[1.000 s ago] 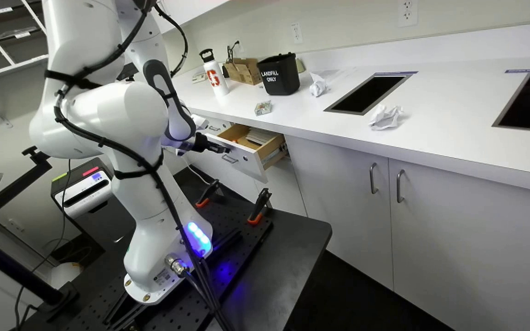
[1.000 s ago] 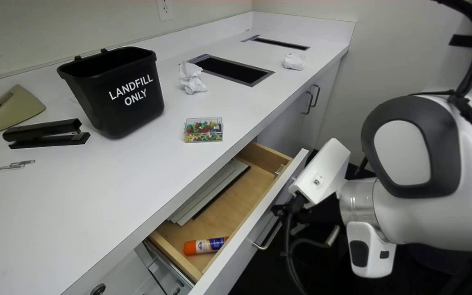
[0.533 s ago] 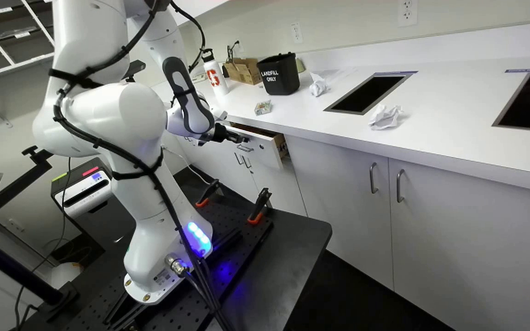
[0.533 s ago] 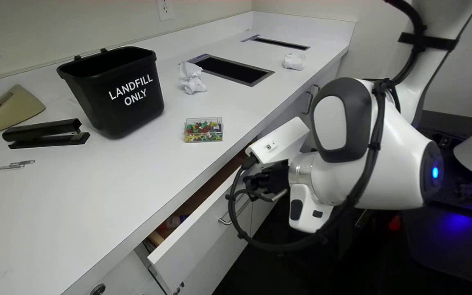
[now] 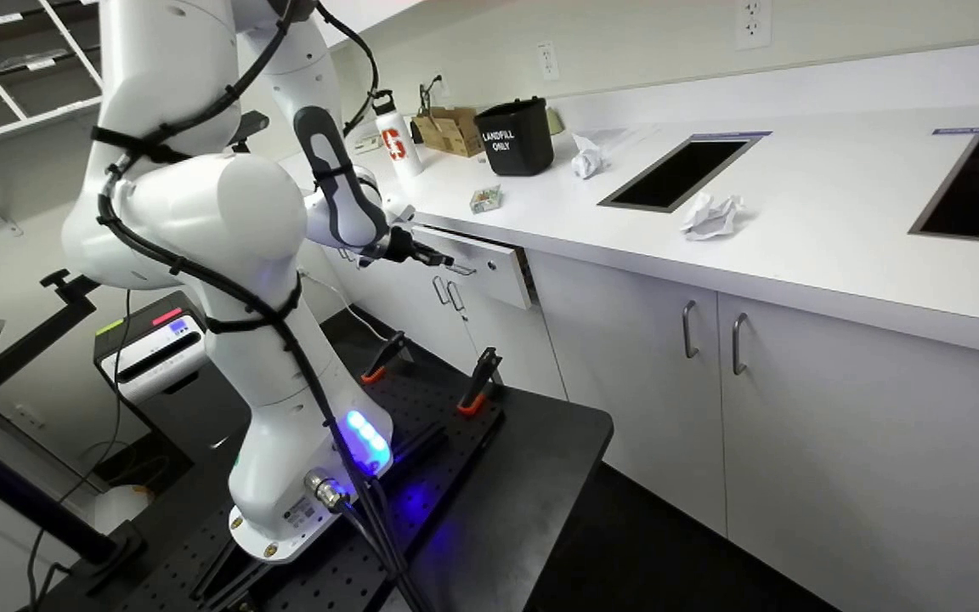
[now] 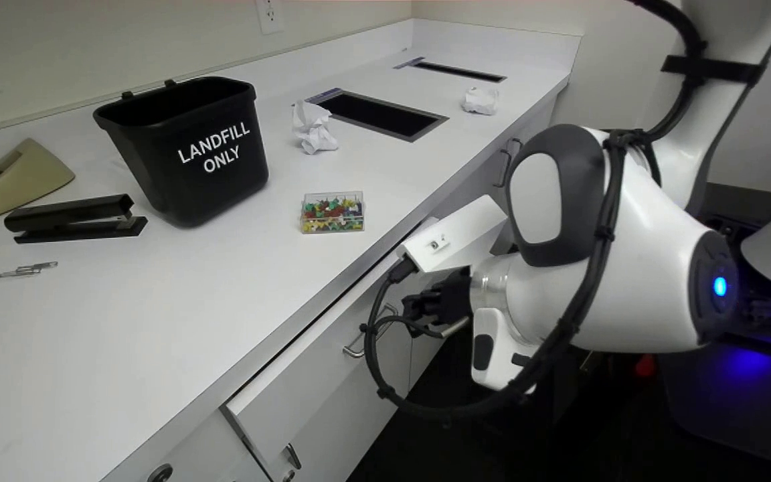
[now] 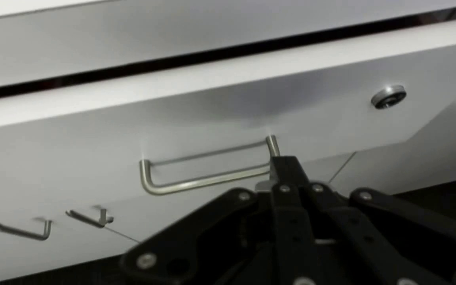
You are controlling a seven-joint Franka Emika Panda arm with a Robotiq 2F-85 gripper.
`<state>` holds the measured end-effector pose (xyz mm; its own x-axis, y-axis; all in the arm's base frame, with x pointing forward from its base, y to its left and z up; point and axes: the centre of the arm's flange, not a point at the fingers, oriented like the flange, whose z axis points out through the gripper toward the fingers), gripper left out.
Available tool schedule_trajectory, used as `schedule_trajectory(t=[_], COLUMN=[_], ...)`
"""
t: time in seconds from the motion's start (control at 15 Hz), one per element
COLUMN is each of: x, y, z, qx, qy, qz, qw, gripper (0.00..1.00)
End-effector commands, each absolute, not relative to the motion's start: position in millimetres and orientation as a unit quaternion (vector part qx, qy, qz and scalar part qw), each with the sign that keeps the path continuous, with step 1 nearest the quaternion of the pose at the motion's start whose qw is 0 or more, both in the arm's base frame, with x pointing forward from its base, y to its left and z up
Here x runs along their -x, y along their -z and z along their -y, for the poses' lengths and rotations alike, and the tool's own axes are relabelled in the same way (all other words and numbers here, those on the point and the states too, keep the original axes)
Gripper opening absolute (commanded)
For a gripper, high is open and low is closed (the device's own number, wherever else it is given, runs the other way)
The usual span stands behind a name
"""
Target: Close the drawer
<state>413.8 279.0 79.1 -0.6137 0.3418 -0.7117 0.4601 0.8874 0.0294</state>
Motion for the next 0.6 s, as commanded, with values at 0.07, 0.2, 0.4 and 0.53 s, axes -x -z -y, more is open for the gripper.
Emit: schedule_trajectory(t=[0.07, 0.2, 0.4, 0.53], x=[-357.9, -344.9, -337.8, -337.7], y=[-151.1, -169.6, -188.2, -196.0], z=[-287.0, -286.8, -286.5, -287.0], qx=[-0.255, -0.277, -0.294, -0.300], qy=[0.090, 0.093, 0.098, 0.103], qz=[-0.887, -0.882, -0.881, -0.881], qw=[0.374, 0.369, 0.357, 0.352], gripper=[0.00, 0.00, 0.00, 0.00])
